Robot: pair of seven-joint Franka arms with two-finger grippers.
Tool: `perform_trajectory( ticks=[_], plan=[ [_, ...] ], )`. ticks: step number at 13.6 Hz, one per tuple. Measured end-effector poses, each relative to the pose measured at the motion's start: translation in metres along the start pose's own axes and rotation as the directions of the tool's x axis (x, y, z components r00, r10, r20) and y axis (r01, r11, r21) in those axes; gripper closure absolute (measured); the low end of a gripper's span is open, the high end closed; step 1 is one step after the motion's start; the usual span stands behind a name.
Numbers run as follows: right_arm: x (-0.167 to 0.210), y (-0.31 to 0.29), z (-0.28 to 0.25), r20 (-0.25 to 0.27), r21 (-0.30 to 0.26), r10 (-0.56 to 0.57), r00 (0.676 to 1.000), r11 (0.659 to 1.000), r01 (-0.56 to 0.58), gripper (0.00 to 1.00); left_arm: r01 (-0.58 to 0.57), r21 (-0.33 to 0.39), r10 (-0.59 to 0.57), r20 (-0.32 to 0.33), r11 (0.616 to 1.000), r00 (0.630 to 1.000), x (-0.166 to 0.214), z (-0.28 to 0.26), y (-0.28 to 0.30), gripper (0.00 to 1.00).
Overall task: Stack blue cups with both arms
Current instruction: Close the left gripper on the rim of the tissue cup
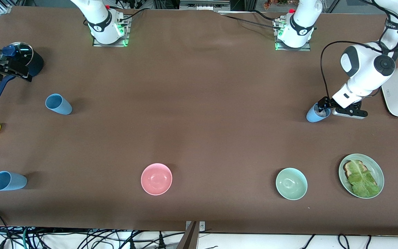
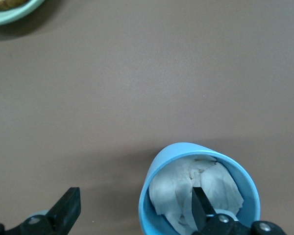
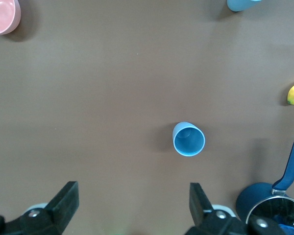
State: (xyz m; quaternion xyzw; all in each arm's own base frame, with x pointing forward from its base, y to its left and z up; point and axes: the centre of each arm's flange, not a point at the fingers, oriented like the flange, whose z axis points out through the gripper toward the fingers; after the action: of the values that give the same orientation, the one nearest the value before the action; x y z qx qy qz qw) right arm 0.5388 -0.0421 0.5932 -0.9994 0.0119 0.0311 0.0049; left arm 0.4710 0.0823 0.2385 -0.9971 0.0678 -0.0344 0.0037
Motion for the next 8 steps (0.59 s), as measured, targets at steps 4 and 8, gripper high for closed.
perform_trajectory(
  ticks=[4, 8],
  plan=[
    [-0.0001, 0.0015, 0.0000, 0.000, 0.000, 0.003, 1.000, 1.000, -0.003, 0.00, 0.008, -0.006, -0.008, -0.001, 1.000, 1.000, 0.0004, 0.0036, 0.0021, 0.13],
    [-0.0003, 0.0045, 0.0000, 0.000, 0.001, 0.008, 1.000, 1.000, -0.008, 0.00, 0.010, -0.006, -0.010, -0.004, 1.000, 1.000, 0.0014, 0.0026, 0.0016, 0.57]
  ],
)
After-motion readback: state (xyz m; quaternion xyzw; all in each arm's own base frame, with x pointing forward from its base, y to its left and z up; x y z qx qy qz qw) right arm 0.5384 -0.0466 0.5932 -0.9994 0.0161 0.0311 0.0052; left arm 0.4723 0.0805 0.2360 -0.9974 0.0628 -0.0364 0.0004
